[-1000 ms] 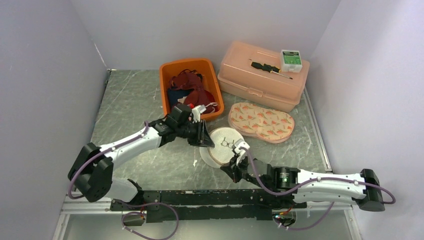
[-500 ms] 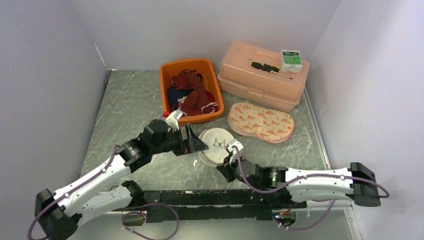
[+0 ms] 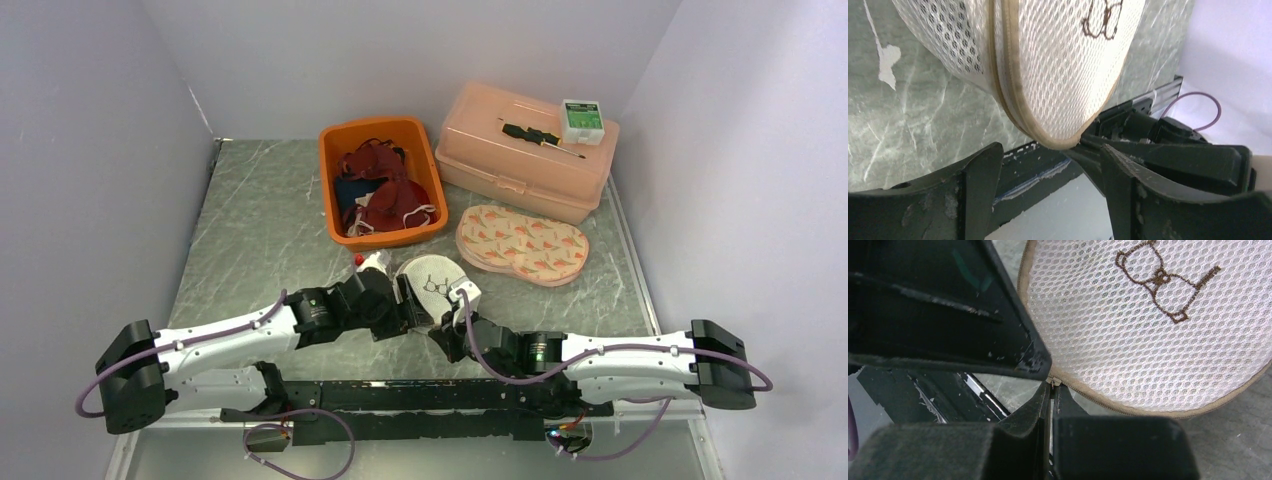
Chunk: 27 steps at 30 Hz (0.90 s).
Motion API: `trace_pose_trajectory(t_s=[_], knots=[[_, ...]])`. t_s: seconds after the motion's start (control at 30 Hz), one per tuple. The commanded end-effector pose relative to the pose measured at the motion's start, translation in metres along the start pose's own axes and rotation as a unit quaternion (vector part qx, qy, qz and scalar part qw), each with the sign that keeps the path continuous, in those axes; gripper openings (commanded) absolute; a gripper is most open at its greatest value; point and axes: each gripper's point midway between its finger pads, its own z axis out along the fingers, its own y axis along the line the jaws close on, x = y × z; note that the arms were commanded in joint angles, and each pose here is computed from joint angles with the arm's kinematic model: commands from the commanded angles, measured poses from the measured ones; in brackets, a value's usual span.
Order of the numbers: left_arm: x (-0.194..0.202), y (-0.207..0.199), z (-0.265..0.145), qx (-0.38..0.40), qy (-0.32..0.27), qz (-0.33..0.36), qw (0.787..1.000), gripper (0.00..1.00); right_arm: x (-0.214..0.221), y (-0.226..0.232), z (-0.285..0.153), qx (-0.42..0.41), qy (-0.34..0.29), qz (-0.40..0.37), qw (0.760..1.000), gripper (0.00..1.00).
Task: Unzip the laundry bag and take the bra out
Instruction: Unzip the laundry bag at the center of the board.
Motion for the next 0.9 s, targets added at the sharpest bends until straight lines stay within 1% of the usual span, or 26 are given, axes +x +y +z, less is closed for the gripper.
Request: trace_pose_trajectory(t_s=[0.0,0.2,0.3,0.47,0.5,0.53,0.57,0.6,0.73,0.87], knots=[[-0.027,-0.026,0.000,0.027,-0.065,-0.038,0.997,0.73,-0.030,0.017,-0.001,-0.023,-0.041,0.018,0.999,0.00],[-0.033,-0.016,0.010,0.005,-0.078,-0.056,0.995,0.64,-0.027,0.017,-0.004,-0.031,-0.039,0.016,0.999,0.00],[-0.034,-0.013,0.017,0.000,-0.076,-0.061,0.995,0.54,-0.025,0.018,-0.004,-0.035,-0.036,0.016,0.999,0.00],[-0.039,-0.013,0.017,0.004,-0.085,-0.065,0.994,0.28,-0.020,0.009,-0.006,-0.017,-0.027,0.013,0.999,0.00],[-0.040,-0.013,0.015,0.005,-0.088,-0.061,0.994,0.19,-0.018,0.006,-0.008,-0.013,-0.026,0.014,0.999,0.00],[-0.042,-0.013,0.014,0.006,-0.089,-0.058,0.994,0.16,-0.016,0.003,-0.009,-0.006,-0.024,0.015,1.000,0.00],[-0.043,-0.013,0.012,0.004,-0.088,-0.057,0.994,0.05,-0.015,-0.001,-0.010,0.000,-0.023,0.016,1.000,0.00],[-0.045,-0.010,0.011,0.000,-0.089,-0.057,0.994,0.03,-0.011,-0.006,-0.012,0.008,-0.018,0.014,1.000,0.00],[-0.050,-0.002,0.008,-0.004,-0.095,-0.064,0.993,0.03,-0.004,-0.028,-0.019,0.048,-0.015,0.017,0.999,0.00],[-0.055,0.001,0.004,0.002,-0.098,-0.067,0.993,0.03,0.003,-0.053,-0.022,0.095,-0.007,0.036,0.995,0.00]])
